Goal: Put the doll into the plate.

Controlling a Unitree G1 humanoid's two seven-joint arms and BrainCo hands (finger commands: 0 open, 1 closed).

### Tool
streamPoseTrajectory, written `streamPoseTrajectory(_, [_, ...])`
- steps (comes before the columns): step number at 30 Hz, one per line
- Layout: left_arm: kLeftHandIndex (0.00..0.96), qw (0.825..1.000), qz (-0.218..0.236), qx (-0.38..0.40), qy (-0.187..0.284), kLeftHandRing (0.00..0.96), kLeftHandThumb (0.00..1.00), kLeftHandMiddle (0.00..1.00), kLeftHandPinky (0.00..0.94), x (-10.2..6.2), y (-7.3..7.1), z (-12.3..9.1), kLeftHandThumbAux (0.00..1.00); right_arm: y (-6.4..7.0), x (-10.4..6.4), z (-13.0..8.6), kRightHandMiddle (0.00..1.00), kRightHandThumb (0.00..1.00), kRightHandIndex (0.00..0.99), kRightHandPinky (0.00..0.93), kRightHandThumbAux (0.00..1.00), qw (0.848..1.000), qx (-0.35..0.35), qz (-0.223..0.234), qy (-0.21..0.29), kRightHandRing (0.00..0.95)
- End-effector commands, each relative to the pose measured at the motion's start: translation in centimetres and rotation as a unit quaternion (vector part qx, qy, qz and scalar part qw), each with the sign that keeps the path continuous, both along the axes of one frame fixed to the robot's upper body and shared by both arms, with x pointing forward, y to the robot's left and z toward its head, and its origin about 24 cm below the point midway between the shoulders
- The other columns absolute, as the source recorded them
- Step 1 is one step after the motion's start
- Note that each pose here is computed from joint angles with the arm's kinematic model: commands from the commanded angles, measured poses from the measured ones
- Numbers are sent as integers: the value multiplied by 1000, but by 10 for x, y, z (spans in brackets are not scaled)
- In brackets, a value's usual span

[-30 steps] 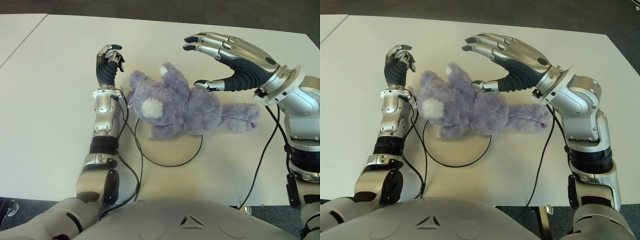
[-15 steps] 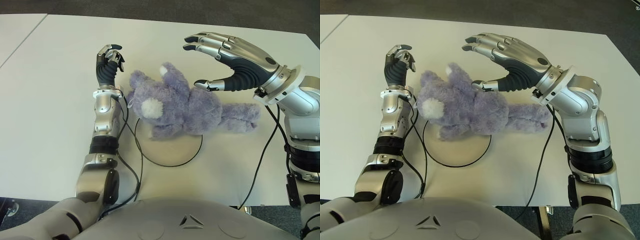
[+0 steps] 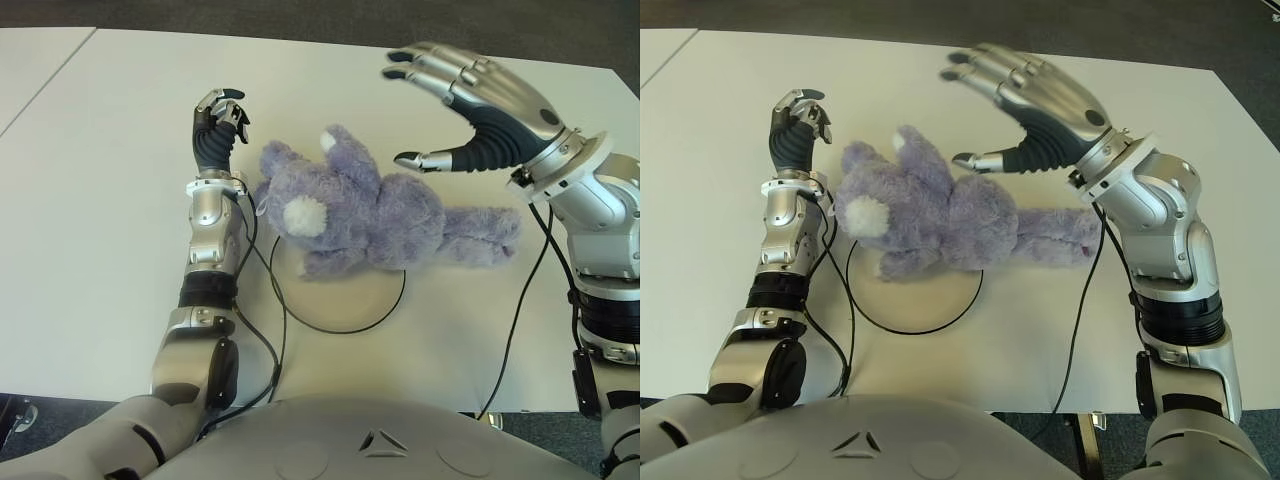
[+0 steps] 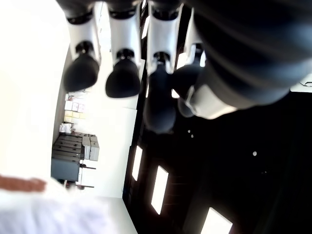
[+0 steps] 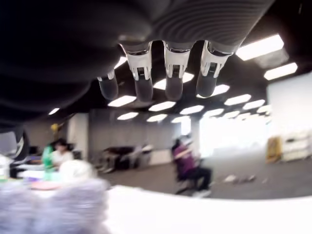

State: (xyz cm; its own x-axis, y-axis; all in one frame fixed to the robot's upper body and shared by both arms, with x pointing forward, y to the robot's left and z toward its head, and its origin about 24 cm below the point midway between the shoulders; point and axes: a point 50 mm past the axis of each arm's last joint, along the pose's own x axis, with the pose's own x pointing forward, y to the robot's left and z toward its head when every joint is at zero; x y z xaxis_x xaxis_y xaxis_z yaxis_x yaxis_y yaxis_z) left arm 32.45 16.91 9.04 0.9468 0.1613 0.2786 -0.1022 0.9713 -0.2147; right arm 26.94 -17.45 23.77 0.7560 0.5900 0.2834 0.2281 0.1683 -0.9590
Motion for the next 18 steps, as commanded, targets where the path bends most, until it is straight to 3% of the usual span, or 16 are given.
streamPoseTrajectory(1, [446,1000,-2,0,8,794,718,802,769,1,1,-3,698,-23,18,-31,0,95,0,1,449,998,-7,-69,1,0])
streamPoseTrajectory(7, [446,1000,-2,3,9,793,718,803,760,1,1,-3,698,-18,26,-39,0,88,0,0,480,999,-6,-54,-7,0])
streamPoseTrajectory(18, [446,1000,-1,-2,9,791,719,799,763,1,1,-3,698,-21,32,-40,0,93,0,0,496,998,18,-63,-18,0])
